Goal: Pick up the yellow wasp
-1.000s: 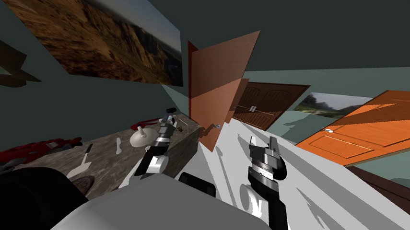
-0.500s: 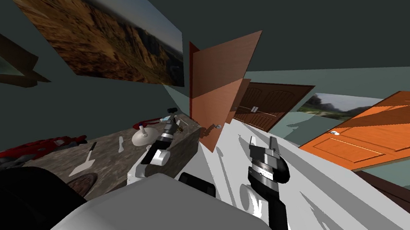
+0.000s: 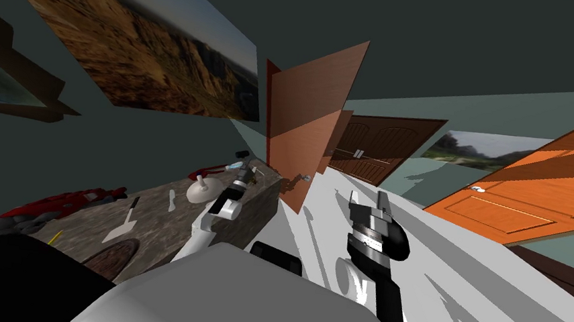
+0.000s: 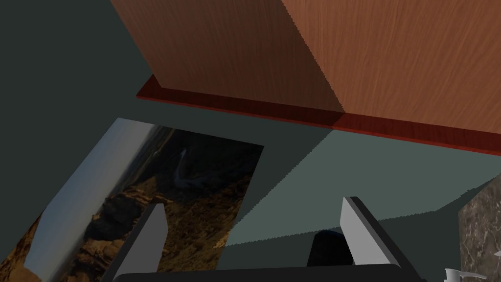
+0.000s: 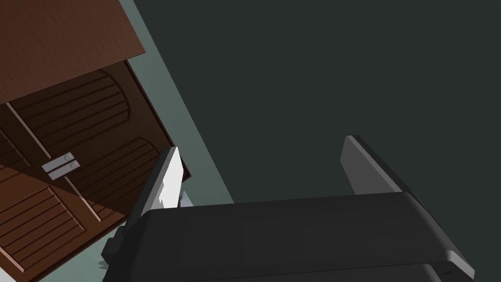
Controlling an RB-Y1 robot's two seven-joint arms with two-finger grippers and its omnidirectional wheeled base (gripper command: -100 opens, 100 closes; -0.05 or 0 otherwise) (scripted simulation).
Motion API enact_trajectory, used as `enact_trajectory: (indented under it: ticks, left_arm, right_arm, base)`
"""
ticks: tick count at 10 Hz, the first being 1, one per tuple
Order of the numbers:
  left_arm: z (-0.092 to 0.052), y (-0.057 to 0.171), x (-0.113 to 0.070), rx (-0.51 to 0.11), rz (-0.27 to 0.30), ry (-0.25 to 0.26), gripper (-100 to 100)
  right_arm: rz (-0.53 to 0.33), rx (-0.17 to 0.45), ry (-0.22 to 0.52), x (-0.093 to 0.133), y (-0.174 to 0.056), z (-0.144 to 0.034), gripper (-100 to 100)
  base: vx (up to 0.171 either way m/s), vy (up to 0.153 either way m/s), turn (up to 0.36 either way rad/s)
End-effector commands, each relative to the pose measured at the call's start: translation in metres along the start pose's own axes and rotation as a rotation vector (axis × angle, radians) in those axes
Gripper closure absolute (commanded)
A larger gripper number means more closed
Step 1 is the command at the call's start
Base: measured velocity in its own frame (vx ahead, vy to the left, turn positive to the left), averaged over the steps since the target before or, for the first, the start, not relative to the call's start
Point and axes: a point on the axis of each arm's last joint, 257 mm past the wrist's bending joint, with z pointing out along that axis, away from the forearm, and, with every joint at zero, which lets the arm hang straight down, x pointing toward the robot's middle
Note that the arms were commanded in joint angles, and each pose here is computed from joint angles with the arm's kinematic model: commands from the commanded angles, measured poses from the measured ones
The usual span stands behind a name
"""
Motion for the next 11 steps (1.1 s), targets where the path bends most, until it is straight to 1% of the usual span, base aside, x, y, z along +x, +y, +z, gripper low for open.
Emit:
enact_trajectory:
  ticks: [1, 3, 4, 5, 6, 7, 8, 9, 10, 11]
  left_arm:
    - [0.008, 0.003, 0.002, -0.006, -0.001, 0.008, -100]
    - [0.026, 0.026, -0.001, -0.068, 0.008, 0.022, -100]
    - [0.034, 0.023, 0.002, -0.056, 0.003, 0.027, -100]
    - [0.042, 0.037, -0.002, -0.096, 0.009, 0.030, -100]
    - [0.047, 0.034, 0.001, -0.086, 0.007, 0.034, -100]
    - [0.057, 0.046, -0.003, -0.124, 0.012, 0.037, -100]
    - [0.061, 0.045, -0.001, -0.118, 0.011, 0.039, -100]
    - [0.070, 0.059, -0.006, -0.162, 0.017, 0.039, -100]
    - [0.074, 0.056, -0.003, -0.154, 0.015, 0.042, -100]
    - [0.084, 0.066, -0.007, -0.190, 0.022, 0.044, -100]
  right_arm:
    - [0.000, 0.000, 0.000, 0.000, 0.000, 0.000, 0]
    - [0.000, 0.000, 0.000, 0.000, 0.000, 0.000, 0]
    - [0.000, 0.000, 0.000, 0.000, 0.000, 0.000, 0]
    - [0.000, 0.000, 0.000, 0.000, 0.000, 0.000, 0]
    - [0.000, 0.000, 0.000, 0.000, 0.000, 0.000, 0]
    - [0.000, 0.000, 0.000, 0.000, 0.000, 0.000, 0]
    - [0.000, 0.000, 0.000, 0.000, 0.000, 0.000, 0]
    - [0.000, 0.000, 0.000, 0.000, 0.000, 0.000, 0]
    - [0.000, 0.000, 0.000, 0.000, 0.000, 0.000, 0]
    - [0.000, 0.000, 0.000, 0.000, 0.000, 0.000, 0]
  base:
    - [0.002, -0.005, 0.015]
    - [0.001, -0.004, 0.044]
    - [0.000, -0.005, 0.025]
    - [-0.002, -0.002, 0.034]
    - [-0.002, -0.001, 0.017]
    - [-0.004, 0.001, 0.037]
    - [-0.004, 0.001, 0.017]
    - [-0.008, 0.002, 0.035]
    - [-0.006, 0.002, 0.016]
    - [-0.008, 0.004, 0.030]
